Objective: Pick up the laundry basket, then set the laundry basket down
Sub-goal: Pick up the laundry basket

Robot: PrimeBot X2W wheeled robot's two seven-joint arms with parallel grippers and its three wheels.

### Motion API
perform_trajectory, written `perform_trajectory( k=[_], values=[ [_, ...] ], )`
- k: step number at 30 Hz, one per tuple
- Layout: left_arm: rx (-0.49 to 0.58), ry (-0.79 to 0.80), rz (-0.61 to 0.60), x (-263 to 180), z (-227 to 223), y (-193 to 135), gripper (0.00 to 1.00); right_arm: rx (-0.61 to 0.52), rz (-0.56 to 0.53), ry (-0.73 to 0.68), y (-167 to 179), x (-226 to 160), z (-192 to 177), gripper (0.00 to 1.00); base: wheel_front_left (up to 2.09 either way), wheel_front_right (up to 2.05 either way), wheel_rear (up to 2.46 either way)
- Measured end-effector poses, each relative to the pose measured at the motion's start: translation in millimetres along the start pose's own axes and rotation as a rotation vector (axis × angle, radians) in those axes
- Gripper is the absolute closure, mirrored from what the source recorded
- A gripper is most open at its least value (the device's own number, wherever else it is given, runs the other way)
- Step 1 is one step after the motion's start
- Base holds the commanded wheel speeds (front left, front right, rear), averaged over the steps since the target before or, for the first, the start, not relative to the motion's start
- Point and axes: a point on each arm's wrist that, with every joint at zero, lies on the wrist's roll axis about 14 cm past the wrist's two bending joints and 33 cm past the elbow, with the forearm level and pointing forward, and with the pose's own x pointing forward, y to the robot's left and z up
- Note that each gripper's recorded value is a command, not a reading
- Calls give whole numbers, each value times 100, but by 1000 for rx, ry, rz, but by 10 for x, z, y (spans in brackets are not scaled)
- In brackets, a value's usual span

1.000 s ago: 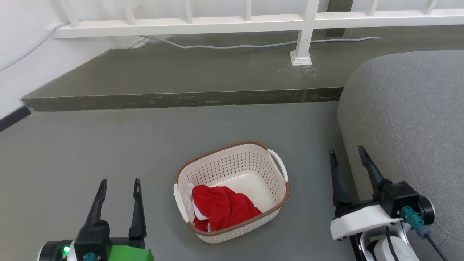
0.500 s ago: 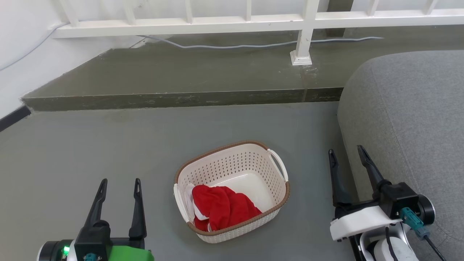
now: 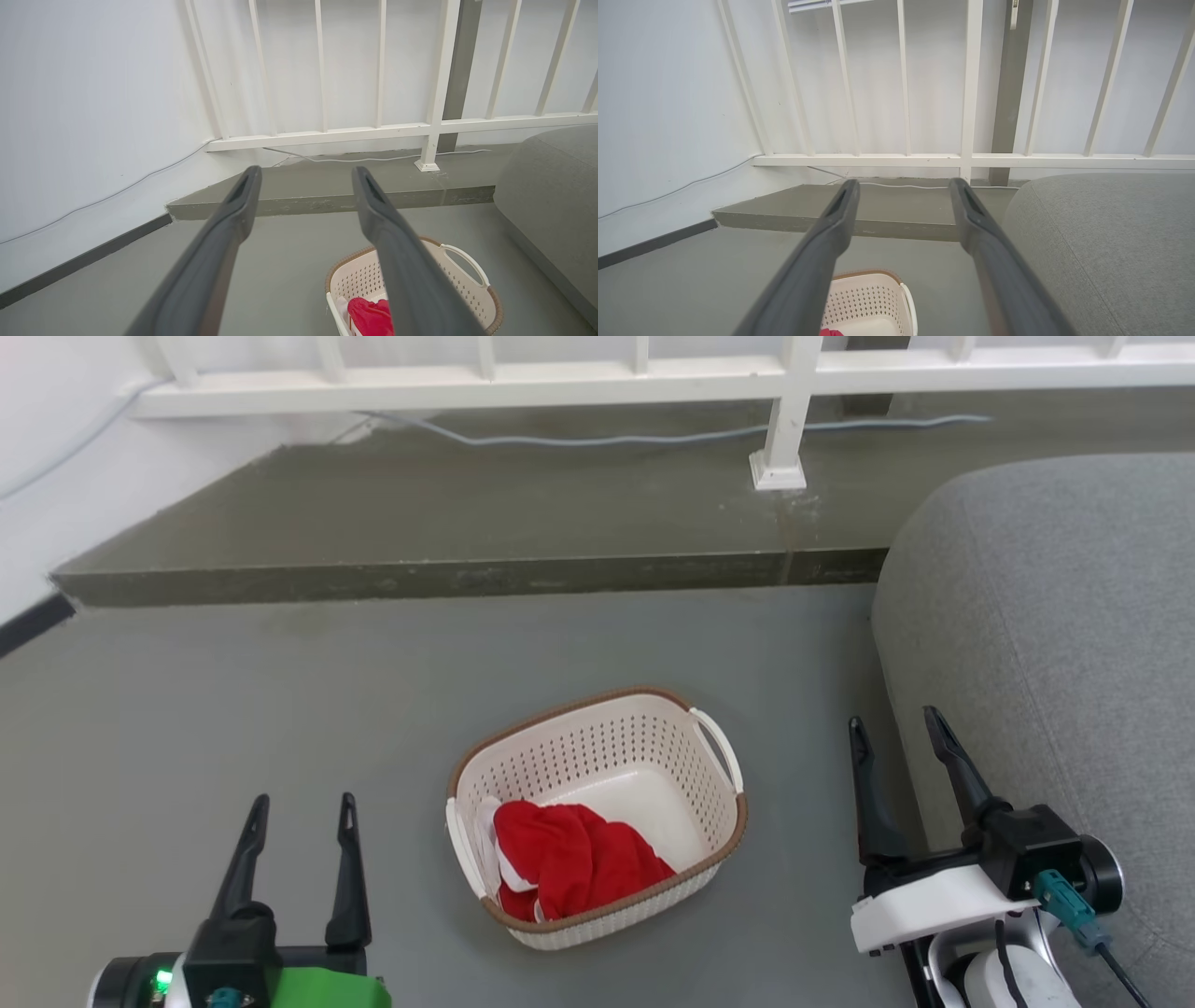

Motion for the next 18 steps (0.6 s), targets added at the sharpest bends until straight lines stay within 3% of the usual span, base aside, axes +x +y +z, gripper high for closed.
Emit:
perform_trajectory(
  k=[9,18],
  values=[
    [-26,55,22,65,-176,63,0,5,-16,35,-60,76,-123,0,0,0,0],
    [-67,182,37,251,-640,97,0,5,-37,53,-166,366,-262,0,0,0,0]
  ],
)
